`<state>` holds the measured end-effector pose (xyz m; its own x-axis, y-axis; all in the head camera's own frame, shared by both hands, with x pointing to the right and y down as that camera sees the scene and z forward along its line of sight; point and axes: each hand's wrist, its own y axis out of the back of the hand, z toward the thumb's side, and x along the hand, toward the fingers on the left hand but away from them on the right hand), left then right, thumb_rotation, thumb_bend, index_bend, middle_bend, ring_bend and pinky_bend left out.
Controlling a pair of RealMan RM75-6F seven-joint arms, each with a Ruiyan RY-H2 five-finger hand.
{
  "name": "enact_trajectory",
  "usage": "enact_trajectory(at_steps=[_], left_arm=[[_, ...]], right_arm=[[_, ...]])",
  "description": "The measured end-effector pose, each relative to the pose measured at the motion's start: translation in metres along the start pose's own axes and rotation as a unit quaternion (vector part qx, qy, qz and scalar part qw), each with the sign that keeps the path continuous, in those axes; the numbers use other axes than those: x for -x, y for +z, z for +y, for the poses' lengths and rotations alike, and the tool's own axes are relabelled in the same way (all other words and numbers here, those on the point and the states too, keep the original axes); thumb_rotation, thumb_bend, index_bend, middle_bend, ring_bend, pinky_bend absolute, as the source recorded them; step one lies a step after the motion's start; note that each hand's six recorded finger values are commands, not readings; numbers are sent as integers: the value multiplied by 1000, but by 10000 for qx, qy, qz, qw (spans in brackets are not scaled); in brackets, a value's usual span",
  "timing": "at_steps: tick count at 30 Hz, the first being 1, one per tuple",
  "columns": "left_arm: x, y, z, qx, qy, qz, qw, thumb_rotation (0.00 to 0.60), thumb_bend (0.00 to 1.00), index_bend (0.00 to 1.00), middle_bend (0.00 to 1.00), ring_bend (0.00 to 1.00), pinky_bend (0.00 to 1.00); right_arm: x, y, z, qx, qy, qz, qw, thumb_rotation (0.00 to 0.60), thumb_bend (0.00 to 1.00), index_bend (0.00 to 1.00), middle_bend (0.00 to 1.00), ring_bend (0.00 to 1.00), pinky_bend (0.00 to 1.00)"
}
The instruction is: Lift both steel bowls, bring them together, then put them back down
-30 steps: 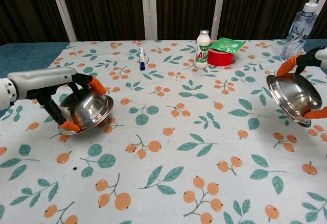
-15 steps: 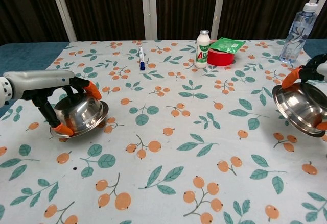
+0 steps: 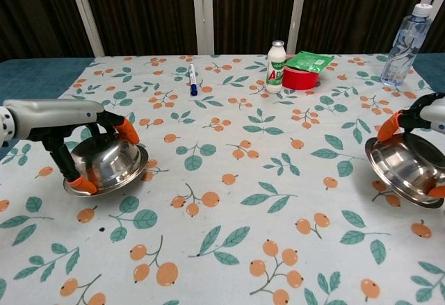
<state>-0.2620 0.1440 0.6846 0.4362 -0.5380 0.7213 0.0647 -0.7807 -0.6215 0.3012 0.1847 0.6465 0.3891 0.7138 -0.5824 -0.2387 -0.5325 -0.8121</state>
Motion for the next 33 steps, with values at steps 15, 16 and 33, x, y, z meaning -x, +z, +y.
enact_trajectory(at_steps=[15,16,33], left_arm=[[14,3,-6,-239,-187,159,9994,600,105,155,0,38,313],[15,4,-6,-249,-189,158,9994,600,105,144,0,33,310],[27,-1,-1,-519,-233,302,9979,600,42,38,0,0,189]], right_arm=[[0,7,0,84,155,-299,9994,600,114,202,126,192,77],[-1,8,0,80,161,-305,9994,600,105,194,118,188,72],[-8,0,10,300,150,-482,9983,600,99,164,70,167,48]])
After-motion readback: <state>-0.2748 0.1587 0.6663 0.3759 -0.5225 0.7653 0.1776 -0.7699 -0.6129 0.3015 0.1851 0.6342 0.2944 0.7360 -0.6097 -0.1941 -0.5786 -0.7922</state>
